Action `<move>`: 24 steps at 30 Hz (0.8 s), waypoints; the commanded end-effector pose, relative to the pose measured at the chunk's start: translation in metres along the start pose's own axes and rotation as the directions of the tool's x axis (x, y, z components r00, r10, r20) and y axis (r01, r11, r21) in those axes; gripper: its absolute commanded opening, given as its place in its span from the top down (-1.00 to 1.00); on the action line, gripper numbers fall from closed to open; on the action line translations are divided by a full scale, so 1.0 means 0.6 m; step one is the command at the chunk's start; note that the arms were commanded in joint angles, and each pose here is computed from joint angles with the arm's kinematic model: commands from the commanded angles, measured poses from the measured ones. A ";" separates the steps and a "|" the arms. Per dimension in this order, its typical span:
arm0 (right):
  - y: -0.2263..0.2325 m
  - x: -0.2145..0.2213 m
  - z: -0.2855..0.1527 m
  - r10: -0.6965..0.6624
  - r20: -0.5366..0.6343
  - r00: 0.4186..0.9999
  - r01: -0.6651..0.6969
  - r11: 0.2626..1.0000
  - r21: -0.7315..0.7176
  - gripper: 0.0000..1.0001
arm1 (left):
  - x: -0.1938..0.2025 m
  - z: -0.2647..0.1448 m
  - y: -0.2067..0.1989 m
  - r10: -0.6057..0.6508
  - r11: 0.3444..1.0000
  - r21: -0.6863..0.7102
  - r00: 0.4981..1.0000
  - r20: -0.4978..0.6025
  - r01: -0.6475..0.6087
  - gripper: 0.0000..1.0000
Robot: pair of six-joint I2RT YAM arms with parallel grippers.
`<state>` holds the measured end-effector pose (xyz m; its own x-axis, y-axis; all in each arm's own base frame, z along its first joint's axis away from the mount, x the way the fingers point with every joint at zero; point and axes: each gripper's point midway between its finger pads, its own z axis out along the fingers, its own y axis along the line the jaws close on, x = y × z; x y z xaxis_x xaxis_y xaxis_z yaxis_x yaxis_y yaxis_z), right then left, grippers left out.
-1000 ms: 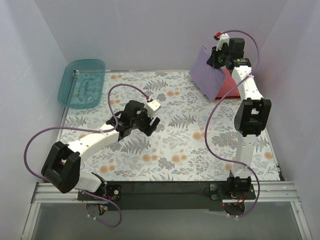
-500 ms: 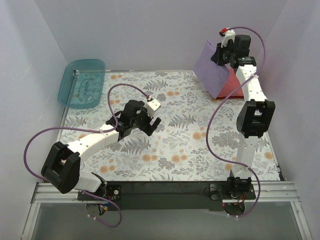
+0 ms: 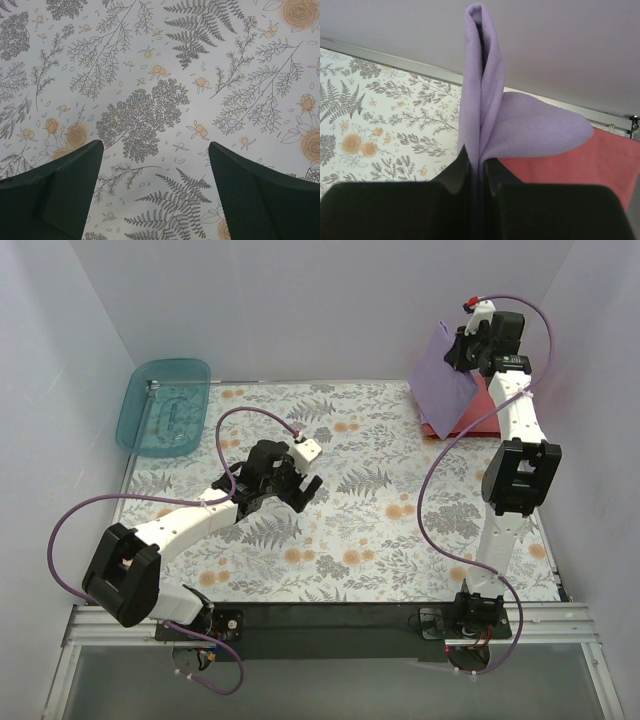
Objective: Fold and stack the t-shirts
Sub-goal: Neatly place the folded tshirt to the corner
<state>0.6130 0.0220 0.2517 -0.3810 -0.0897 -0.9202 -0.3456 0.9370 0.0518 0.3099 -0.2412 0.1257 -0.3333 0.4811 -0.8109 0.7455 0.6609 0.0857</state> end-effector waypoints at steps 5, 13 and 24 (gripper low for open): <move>-0.057 -0.006 0.003 0.005 0.047 0.999 -0.007 0.998 0.056 0.97 | -0.023 -0.003 0.003 0.020 1.000 -0.001 1.000 0.023 -0.020 -0.74; -0.109 0.030 0.017 -0.001 0.029 1.000 -0.002 0.995 0.095 0.97 | -0.028 -0.004 0.003 0.022 1.000 0.006 1.000 0.015 -0.022 -0.75; -0.190 0.064 0.023 -0.043 0.046 0.998 0.038 0.993 0.113 0.97 | -0.027 0.003 0.001 0.019 1.000 0.019 1.000 -0.007 -0.019 -0.77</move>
<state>0.6361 -0.0685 0.1815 -0.4308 -0.0718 -0.8996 -0.2442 0.9689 0.0396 0.3124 -0.2434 0.1218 -0.3520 0.5072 -0.7867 0.7544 0.6513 0.0823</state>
